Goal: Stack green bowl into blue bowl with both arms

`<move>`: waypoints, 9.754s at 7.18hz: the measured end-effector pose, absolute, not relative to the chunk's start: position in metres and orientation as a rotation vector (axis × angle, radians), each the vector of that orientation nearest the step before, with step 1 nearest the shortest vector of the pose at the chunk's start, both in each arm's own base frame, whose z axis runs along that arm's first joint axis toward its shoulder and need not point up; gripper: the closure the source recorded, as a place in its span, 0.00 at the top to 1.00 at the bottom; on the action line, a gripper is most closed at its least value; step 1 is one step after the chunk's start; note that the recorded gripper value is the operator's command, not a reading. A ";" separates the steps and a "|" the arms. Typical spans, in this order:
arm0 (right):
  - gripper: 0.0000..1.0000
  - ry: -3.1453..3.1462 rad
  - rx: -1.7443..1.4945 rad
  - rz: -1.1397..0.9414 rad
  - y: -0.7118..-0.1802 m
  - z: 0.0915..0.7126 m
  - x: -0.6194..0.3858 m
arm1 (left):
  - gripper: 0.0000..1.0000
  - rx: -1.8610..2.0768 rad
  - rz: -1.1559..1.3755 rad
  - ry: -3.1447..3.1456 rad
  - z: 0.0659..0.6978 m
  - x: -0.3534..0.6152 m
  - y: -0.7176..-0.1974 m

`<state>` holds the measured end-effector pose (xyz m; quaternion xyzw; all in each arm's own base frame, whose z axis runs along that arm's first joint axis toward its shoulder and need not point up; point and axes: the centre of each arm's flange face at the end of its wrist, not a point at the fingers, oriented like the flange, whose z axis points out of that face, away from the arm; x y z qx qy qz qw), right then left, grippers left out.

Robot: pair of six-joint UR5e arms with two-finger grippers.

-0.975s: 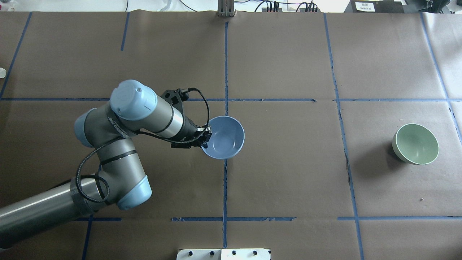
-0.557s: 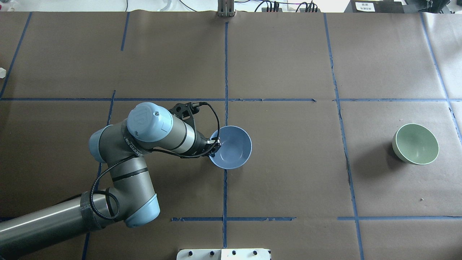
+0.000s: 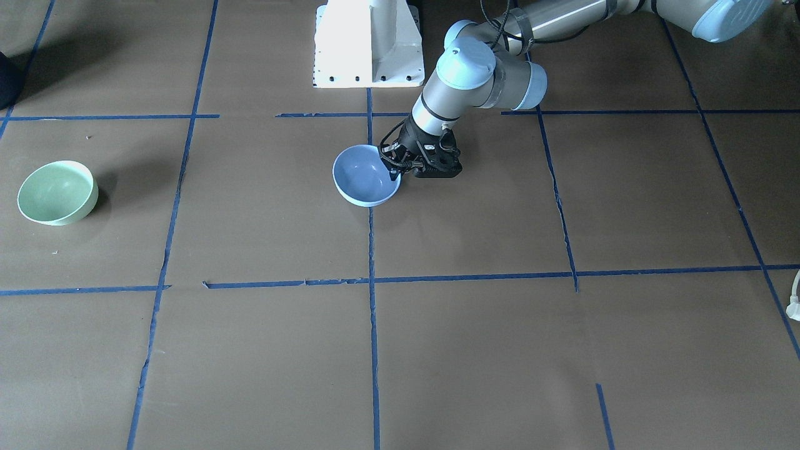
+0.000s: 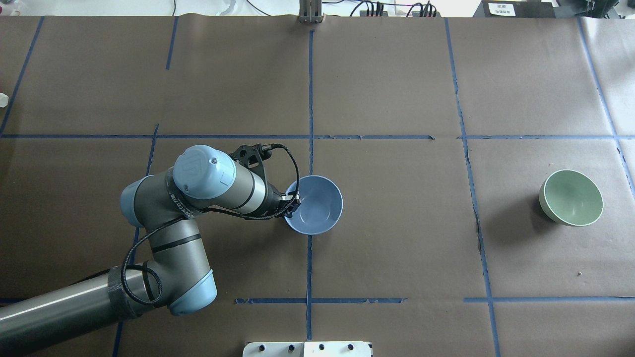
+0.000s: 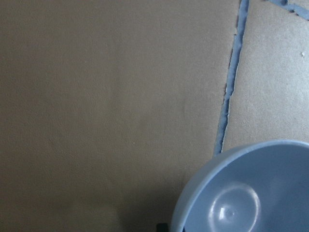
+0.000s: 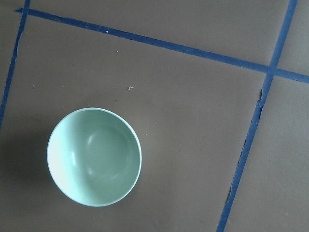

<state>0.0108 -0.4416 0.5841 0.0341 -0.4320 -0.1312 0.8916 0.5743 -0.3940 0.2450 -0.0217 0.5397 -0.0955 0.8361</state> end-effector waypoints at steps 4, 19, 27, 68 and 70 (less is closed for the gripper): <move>1.00 -0.896 0.072 -0.278 -0.442 0.583 0.009 | 1.00 -0.008 -0.231 1.137 0.253 0.564 -0.396; 0.00 -1.074 0.101 -0.071 -0.408 0.626 -0.176 | 1.00 0.103 -0.264 1.299 0.208 0.447 -0.368; 0.01 -1.317 -0.075 0.278 -0.381 0.239 -0.494 | 1.00 0.173 -0.345 1.394 0.177 0.373 -0.383; 1.00 -0.810 0.117 -0.312 -0.499 0.646 0.045 | 1.00 0.046 0.226 0.853 0.598 -0.024 -0.432; 1.00 -0.759 0.078 -0.327 -0.472 0.618 0.038 | 1.00 0.035 0.216 0.855 0.601 -0.024 -0.431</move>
